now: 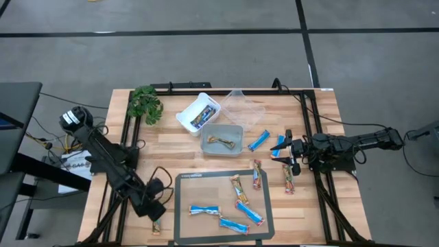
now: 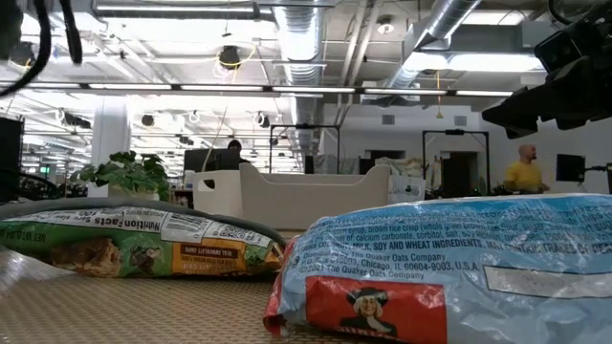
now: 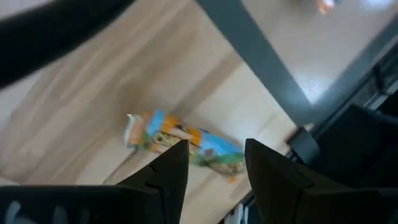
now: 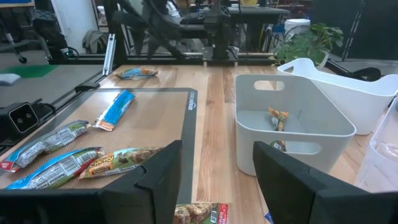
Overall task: Pick and place Granola Bars by type
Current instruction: Put the yellow granola bar into the gray bin
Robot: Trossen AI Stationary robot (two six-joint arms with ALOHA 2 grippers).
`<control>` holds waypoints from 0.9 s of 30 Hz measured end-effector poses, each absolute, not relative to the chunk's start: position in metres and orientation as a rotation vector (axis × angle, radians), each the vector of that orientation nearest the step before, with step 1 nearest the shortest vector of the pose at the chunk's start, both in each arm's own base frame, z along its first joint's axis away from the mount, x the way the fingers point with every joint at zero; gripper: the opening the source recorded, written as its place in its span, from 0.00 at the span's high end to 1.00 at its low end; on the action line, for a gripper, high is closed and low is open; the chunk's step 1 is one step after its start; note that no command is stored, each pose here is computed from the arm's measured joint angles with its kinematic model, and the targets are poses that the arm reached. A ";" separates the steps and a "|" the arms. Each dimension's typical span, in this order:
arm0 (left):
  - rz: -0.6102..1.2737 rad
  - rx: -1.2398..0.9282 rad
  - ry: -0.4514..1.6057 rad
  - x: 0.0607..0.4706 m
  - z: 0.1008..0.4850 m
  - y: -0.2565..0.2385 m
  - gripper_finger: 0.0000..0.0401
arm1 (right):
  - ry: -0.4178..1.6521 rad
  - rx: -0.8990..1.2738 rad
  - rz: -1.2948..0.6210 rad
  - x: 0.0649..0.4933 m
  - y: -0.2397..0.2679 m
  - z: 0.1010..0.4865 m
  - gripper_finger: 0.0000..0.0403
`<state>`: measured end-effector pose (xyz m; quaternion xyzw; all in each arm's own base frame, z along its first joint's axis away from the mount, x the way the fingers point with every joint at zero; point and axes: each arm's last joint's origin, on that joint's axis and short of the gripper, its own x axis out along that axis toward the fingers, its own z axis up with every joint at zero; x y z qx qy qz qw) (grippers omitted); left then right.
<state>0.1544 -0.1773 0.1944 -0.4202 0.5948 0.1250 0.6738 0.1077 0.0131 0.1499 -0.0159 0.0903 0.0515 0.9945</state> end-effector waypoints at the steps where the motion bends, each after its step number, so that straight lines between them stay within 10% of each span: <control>1: 0.251 -0.902 1.336 0.156 0.198 -0.180 0.62 | 0.181 -0.032 0.103 0.108 0.013 0.150 0.53; 19: -0.812 0.564 1.236 0.123 0.199 -0.222 0.62 | 0.181 -0.032 0.103 0.108 0.013 0.150 0.53; 27: -0.973 0.981 1.031 0.126 0.190 -0.228 0.62 | 0.181 -0.031 0.103 0.108 0.013 0.150 0.53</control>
